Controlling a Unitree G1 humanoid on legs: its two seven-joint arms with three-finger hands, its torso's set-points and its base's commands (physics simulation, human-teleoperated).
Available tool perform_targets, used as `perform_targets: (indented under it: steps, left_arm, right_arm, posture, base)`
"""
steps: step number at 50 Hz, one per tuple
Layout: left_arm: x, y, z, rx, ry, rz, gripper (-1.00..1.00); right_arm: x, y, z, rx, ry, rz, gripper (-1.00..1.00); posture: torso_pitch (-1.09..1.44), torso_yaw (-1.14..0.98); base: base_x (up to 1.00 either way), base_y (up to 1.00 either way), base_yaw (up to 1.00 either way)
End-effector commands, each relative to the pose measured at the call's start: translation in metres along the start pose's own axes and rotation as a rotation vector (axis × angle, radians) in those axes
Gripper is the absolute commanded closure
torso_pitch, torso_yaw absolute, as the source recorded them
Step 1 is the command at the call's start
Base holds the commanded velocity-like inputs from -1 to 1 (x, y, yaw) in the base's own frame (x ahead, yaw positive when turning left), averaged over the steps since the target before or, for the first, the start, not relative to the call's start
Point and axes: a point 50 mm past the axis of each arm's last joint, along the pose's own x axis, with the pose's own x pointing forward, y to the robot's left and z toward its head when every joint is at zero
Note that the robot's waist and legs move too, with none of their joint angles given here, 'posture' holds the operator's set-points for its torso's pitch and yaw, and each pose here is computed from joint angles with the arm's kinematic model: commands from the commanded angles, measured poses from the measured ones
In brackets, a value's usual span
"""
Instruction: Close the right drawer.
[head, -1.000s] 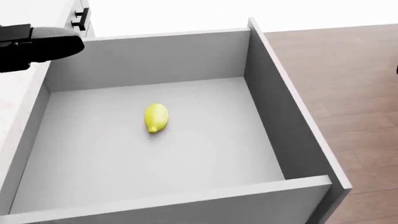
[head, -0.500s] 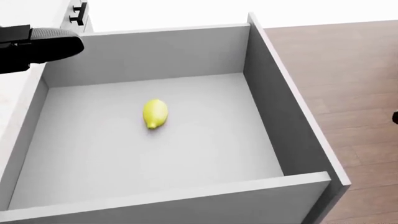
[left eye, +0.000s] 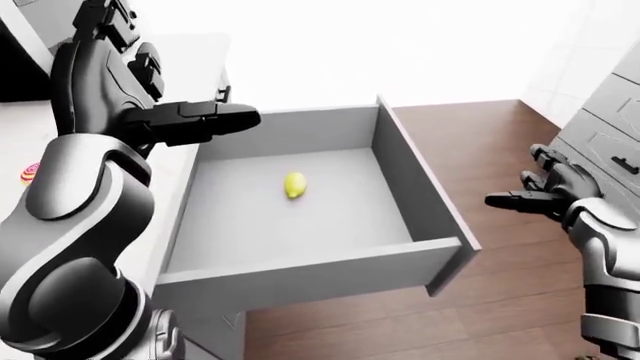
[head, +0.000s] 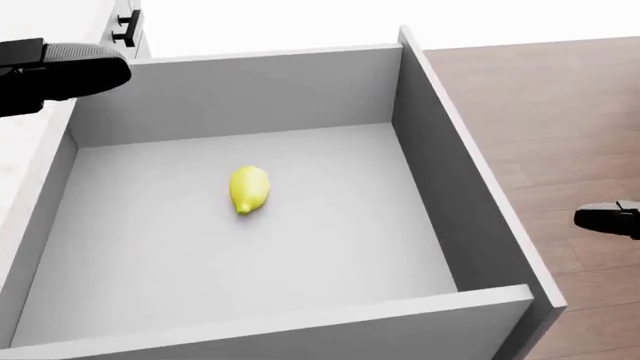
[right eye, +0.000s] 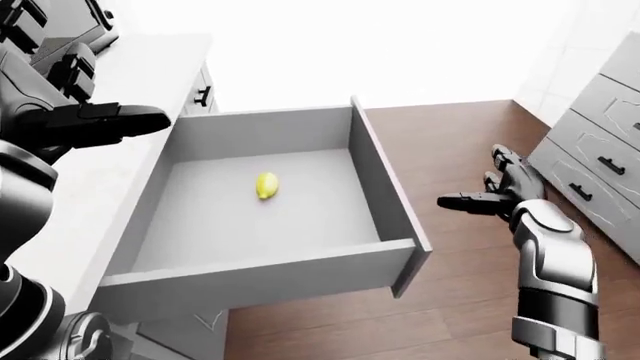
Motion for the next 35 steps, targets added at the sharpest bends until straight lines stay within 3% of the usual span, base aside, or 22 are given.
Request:
perform_targets:
  steps: [1,11,19,35]
  left_arm:
    - [-0.002,0.002,0.014,-0.014,-0.073,0.007,-1.00]
    - [-0.003,0.000,0.017,-0.015,-0.080,0.003,-1.00]
    - [-0.005,0.001,0.017,-0.017,-0.080,0.003,-1.00]
    - [-0.006,0.002,0.017,-0.019,-0.081,0.004,-1.00]
  right_arm:
    - [-0.004,-0.006,0.022,-0.019,-0.107,-0.021,-1.00]
    - [0.005,-0.006,0.007,-0.011,-0.082,-0.017,-1.00]
    - [0.014,0.005,0.000,-0.011,-0.066,0.004,-1.00]
    - [0.038,0.032,-0.048,0.004,-0.022,0.054,-1.00]
  posture:
    - [0.00,0.00]
    - [0.00,0.00]
    - [0.00,0.00]
    - [0.00,0.00]
  base:
    - [0.00,0.00,0.00]
    - [0.00,0.00,0.00]
    - [0.00,0.00,0.00]
    - [0.00,0.00,0.00]
